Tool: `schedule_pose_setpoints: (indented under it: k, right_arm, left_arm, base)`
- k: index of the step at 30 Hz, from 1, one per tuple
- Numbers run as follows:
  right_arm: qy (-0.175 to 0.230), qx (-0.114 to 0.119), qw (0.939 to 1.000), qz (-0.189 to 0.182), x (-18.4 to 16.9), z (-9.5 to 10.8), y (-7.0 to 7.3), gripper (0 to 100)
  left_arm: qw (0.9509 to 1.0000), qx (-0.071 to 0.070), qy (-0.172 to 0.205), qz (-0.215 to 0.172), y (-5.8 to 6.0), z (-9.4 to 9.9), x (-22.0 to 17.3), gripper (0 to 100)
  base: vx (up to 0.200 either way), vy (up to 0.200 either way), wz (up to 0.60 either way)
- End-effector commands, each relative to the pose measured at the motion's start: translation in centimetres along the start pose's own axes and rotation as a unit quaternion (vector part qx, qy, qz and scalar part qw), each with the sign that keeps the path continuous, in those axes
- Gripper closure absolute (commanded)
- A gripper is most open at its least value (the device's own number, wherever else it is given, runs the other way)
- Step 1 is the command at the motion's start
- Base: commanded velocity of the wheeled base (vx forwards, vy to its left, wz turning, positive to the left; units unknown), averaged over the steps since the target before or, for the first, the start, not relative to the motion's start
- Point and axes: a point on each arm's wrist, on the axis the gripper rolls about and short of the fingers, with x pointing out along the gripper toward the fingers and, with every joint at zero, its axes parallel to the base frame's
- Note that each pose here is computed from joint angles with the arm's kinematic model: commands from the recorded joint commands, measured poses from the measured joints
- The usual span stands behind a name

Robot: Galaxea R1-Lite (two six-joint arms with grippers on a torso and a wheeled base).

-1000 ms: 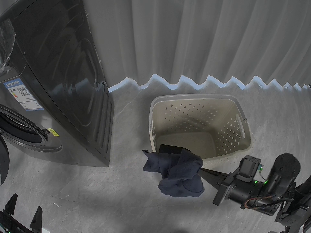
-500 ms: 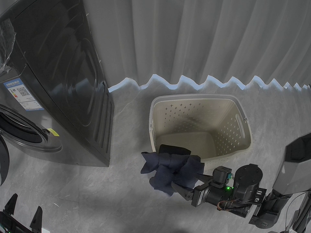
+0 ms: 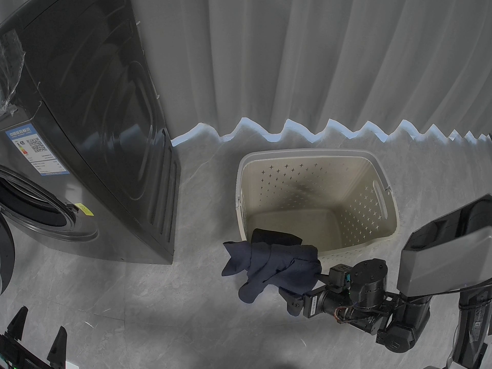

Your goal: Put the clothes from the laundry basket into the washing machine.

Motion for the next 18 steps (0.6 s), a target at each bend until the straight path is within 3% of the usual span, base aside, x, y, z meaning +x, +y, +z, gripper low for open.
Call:
schedule_pose_setpoints:
  k: [1,6,14,18]
  right_arm:
    - [0.011,-0.005,0.9998,-0.018,1.4,-0.9,-1.0,0]
    - [-0.004,-0.005,0.9997,-0.022,2.9,-0.8,-1.4,0]
    - [-0.023,-0.009,0.9996,0.009,4.0,-0.4,0.3,0]
    - [-0.032,-0.006,0.9994,0.012,4.5,-0.1,0.5,0]
  left_arm:
    - [1.0,0.0,0.003,0.0,0.0,-0.5,0.0,0]
    - [1.0,0.0,0.003,0.0,0.0,-0.5,0.0,0]
    - [1.0,0.0,0.003,0.0,0.0,-0.5,0.0,0]
    - [1.0,-0.001,0.003,0.0,0.0,-0.5,0.0,0]
  base:
    - [0.0,0.0,0.0]
    - [0.0,0.0,0.0]
    - [0.0,0.0,0.0]
    - [0.0,0.0,0.0]
